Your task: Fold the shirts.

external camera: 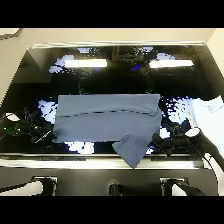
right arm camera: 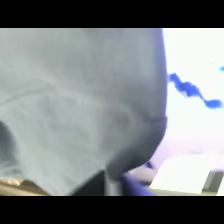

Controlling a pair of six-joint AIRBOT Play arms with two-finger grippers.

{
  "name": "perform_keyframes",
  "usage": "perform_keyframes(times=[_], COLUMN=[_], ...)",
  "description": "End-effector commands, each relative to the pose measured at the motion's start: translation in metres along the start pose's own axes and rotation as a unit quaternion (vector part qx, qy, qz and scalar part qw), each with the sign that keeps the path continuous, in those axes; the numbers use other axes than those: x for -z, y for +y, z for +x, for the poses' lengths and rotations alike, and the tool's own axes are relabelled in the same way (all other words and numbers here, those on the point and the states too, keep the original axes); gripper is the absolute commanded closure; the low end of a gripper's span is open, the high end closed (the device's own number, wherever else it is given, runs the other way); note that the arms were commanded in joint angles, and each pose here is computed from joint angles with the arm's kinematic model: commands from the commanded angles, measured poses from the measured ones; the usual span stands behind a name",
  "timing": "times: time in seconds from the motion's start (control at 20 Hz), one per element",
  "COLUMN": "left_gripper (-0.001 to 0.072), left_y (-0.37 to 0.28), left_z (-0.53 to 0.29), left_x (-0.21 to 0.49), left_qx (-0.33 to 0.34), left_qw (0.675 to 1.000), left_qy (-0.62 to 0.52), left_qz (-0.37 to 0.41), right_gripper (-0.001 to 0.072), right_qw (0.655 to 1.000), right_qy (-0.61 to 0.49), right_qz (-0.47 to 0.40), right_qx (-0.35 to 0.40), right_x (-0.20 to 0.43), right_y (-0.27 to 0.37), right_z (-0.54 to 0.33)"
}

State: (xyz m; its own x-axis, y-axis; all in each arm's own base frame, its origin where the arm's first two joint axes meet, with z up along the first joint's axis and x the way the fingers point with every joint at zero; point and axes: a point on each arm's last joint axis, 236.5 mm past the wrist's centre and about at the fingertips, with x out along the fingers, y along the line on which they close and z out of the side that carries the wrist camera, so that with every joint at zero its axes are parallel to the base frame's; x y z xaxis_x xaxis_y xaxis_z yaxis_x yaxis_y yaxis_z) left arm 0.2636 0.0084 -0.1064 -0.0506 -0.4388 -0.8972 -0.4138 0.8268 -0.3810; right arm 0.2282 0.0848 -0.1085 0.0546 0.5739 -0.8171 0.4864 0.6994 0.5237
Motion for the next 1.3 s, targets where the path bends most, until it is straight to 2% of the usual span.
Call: perform_keyframes(times=[0.0,0.3,0.65,0.8,0.95,1.25], left_gripper=[0.0681,0.0685,0.0687,0.0687,0.0686,0.0684], left_y=[0.0,-0.032,-0.081,-0.09,-0.097,-0.107], left_z=[-0.001,-0.055,-0.119,-0.117,-0.108,-0.074], left_x=[0.001,-0.017,-0.083,-0.119,-0.153,-0.193], left_qx=[0.0,0.013,0.037,0.041,0.061,0.079], left_qw=[1.0,0.992,0.976,0.977,0.979,0.981], left_qy=[0.001,-0.084,-0.186,-0.186,-0.177,-0.162], left_qz=[0.003,0.098,0.105,0.096,0.076,0.074], right_gripper=[0.0671,0.0675,0.0675,0.0675,0.0675,0.0673], right_qw=[1.0,0.993,0.973,0.968,0.967,0.956], right_qy=[-0.014,-0.042,-0.188,-0.203,-0.223,-0.264], right_qz=[-0.005,-0.107,-0.132,-0.142,-0.108,-0.116], right_qx=[-0.005,-0.014,-0.034,-0.041,-0.049,-0.044], right_x=[-0.009,-0.035,-0.15,-0.196,-0.237,-0.277], right_y=[0.0,0.051,0.127,0.155,0.162,0.155], right_z=[0.004,-0.055,-0.13,-0.119,-0.103,-0.086])
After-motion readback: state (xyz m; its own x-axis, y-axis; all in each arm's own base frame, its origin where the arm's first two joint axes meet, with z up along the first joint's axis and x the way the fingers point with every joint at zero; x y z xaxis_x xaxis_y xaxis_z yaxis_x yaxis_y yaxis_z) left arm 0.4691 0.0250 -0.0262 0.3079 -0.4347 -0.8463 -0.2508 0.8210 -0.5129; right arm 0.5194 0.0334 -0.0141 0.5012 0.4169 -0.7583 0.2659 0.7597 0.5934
